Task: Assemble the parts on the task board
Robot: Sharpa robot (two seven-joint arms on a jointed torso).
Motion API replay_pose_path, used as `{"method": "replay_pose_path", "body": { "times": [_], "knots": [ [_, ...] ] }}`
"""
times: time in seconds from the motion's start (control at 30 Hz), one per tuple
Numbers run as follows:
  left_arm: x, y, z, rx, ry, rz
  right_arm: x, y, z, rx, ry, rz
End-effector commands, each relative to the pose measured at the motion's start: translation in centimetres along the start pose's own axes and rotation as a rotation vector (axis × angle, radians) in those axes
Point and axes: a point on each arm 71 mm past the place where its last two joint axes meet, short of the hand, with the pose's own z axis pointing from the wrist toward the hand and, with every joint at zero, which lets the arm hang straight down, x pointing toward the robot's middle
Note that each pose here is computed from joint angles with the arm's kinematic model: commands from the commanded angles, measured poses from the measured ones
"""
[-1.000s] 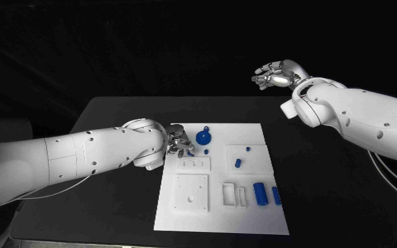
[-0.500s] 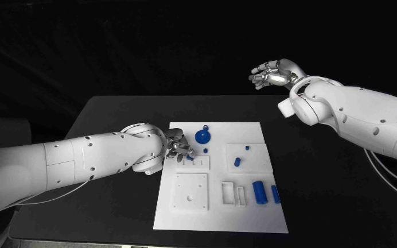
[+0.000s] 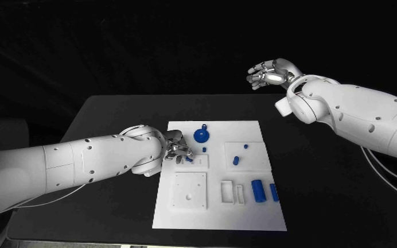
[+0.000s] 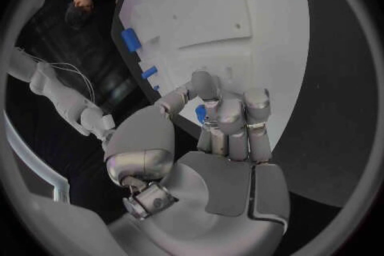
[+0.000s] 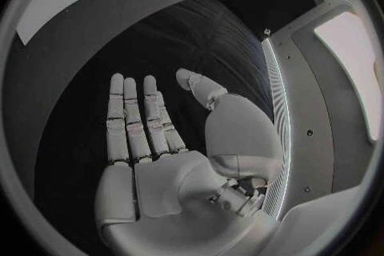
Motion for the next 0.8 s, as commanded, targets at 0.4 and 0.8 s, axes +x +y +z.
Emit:
{"method": "replay_pose_path", "body": {
  "times": [0.4, 0.8],
  "knots": [
    [0.32, -0.32, 0.32, 0.014, -0.010, 0.031, 0.34, -0.21, 0.00, 0.005, 0.020, -0.008],
    [0.49, -0.42, 0.26, 0.015, 0.000, 0.026, 0.87, -0.36, 0.04, 0.010, 0.030, -0.006]
  ]
}}
